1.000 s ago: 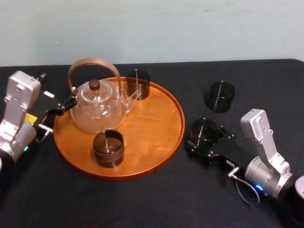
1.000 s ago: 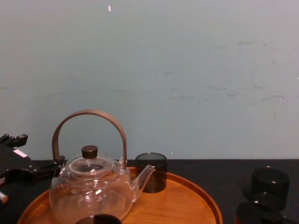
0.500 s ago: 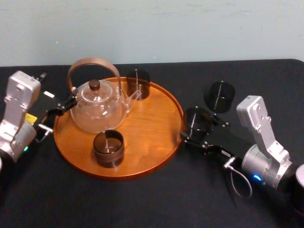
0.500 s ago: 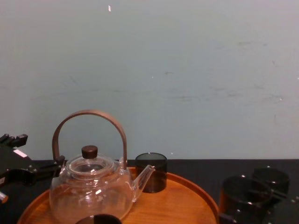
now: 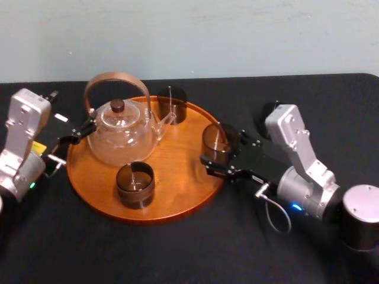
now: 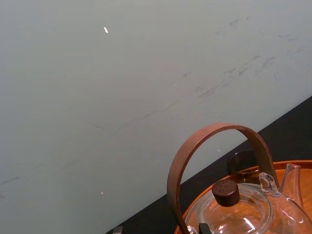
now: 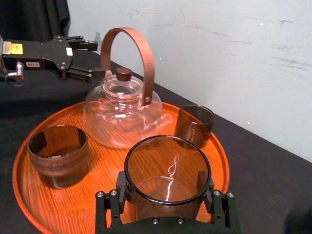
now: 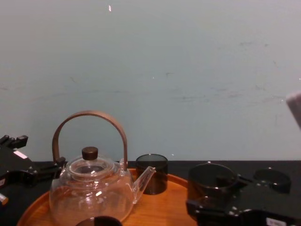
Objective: Pick up the glass from the table and place it on the tray.
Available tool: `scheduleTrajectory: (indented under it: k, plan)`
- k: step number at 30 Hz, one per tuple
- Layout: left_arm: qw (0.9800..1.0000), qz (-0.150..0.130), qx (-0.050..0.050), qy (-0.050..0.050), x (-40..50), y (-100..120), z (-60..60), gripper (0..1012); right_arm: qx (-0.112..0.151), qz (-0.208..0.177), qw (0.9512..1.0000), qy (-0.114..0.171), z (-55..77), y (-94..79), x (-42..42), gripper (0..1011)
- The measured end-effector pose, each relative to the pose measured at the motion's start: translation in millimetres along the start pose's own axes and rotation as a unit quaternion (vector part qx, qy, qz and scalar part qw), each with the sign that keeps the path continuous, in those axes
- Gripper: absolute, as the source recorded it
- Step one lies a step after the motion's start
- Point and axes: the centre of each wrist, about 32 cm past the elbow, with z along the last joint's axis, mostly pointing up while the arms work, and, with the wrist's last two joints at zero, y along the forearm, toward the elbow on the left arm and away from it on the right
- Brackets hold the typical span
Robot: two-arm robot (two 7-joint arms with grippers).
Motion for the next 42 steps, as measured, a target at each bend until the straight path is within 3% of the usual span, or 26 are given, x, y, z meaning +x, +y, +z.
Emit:
scheduleTrajectory:
  k: [11,18,28,42]
  plan:
    - [1.0000,0.000,0.000,0.000,0.0,0.0,0.0,1010,-0.001,0.020,0.9998,-0.001,3.0,24.4,-7.5,908]
    - [1.0000,0.000,0.000,0.000,0.0,0.0,0.0,1010,-0.003,0.038,0.9993,-0.002,0.9,36.7,-16.9,908]
    - [1.0000,0.000,0.000,0.000,0.0,0.0,0.0,1010,-0.012,0.049,0.9987,0.001,-8.1,41.8,-25.2,908]
    - [1.0000,0.000,0.000,0.000,0.0,0.0,0.0,1010,-0.019,0.051,0.9985,0.009,-22.8,43.8,-27.3,908]
